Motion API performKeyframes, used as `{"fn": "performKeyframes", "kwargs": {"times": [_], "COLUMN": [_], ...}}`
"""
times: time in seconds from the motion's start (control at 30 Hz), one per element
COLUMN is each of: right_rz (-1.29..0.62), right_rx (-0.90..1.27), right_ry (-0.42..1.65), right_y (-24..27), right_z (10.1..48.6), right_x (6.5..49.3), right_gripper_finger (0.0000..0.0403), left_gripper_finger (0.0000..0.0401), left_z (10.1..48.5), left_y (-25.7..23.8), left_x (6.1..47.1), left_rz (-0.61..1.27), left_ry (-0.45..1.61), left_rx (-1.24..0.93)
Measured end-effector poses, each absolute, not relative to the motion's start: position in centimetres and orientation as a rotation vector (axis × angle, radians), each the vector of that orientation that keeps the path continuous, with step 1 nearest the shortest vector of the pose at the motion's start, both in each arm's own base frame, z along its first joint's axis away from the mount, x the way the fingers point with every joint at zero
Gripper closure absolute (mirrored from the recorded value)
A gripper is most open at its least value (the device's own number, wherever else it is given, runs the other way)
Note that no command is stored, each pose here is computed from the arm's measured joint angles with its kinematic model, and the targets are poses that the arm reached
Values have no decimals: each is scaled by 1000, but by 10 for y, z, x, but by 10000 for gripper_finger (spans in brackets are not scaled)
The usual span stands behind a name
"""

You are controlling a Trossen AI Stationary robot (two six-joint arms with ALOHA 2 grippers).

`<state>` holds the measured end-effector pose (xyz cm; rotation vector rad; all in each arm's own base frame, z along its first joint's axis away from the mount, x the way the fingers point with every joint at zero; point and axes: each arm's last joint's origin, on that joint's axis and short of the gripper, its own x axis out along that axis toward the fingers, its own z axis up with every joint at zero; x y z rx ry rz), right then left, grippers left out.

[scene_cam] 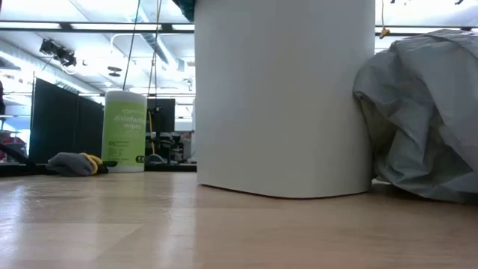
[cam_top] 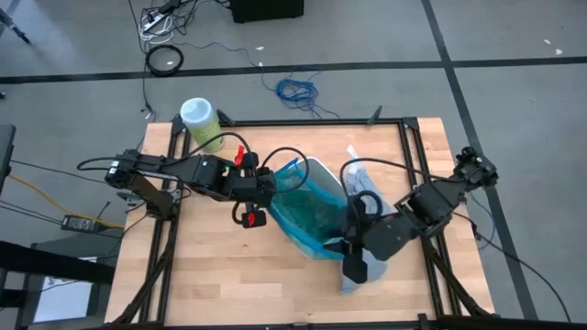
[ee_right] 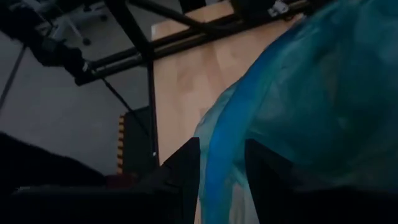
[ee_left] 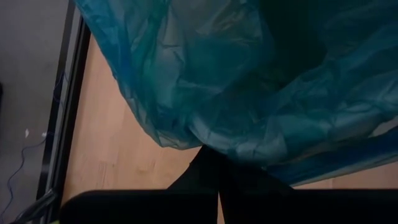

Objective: Place trash/remove bag and relplace
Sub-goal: Put the new dark blue trash bag into the trash bin

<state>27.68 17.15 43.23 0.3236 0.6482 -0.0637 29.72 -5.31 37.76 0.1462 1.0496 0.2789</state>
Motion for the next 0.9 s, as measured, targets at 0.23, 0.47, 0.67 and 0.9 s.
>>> {"fn": "performKeyframes", "kwargs": {"times": [0.23, 0.47, 0.67, 0.9], "right_rz": [2, 5, -10, -34], "right_rx": [321, 322, 310, 307], "right_ry": [709, 729, 756, 775], "right_y": [173, 170, 167, 162], "right_z": [420, 414, 412, 409], "right_x": [296, 304, 303, 306], "right_gripper_finger": [287, 287, 287, 288], "left_gripper_finger": [400, 400, 400, 400], "left_z": [378, 379, 379, 380], "left_y": [-53, -54, -54, -54], "left_x": [298, 300, 301, 302], "left_rz": [282, 292, 292, 291], "left_ry": [1037, 1012, 1004, 994], "left_rx": [140, 115, 112, 108]}}
